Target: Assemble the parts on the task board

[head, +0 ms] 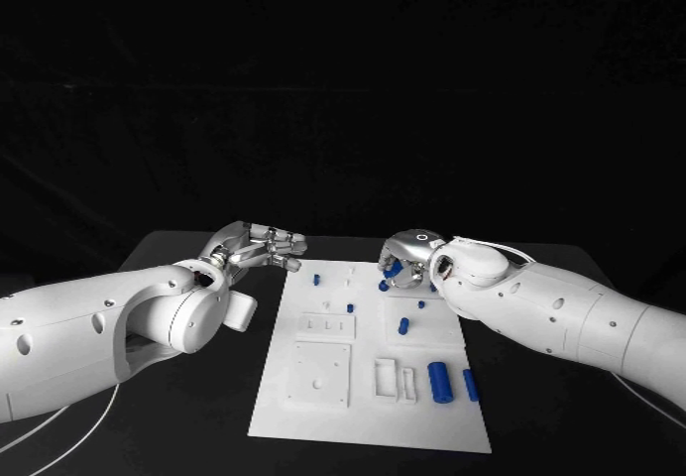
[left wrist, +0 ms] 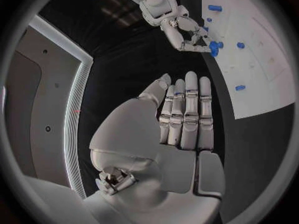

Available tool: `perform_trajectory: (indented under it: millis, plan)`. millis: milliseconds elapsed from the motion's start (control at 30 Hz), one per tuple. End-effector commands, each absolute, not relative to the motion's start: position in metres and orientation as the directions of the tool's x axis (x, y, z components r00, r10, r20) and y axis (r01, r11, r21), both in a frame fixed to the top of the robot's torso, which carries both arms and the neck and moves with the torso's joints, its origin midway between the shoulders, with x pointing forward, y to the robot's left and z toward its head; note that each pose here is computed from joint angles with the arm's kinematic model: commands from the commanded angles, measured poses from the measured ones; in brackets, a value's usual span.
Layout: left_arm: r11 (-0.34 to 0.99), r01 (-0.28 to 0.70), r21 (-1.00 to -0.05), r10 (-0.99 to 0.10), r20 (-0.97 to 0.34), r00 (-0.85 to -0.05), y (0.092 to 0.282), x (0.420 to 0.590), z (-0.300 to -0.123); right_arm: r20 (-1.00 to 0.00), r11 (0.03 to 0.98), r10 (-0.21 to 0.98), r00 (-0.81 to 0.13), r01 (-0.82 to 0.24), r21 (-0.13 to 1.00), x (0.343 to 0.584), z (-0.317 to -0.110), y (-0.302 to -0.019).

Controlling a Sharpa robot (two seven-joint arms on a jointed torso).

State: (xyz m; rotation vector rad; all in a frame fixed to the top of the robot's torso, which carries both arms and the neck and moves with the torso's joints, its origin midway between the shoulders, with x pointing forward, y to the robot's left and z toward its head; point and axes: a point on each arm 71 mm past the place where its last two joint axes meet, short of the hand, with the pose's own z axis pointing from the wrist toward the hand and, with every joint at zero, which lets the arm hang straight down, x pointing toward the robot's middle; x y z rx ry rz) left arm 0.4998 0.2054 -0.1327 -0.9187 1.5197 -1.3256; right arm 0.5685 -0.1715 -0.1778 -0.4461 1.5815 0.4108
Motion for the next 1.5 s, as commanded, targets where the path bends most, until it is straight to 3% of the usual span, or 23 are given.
perform_trajectory:
  millis: [33,1500]
  plan:
    - [0.15,0.033,-0.988,-0.925,-0.152,-0.347,0.203,0.499,-0.129,-0.994,0.858,-0.1,-0.036,-0.509,-0.068,0.57,-0.18,-0.171]
    - [0.156,0.051,-0.986,-0.92,-0.164,-0.357,0.204,0.5,-0.119,-0.989,0.843,-0.142,-0.047,-0.529,-0.096,0.565,-0.187,-0.161]
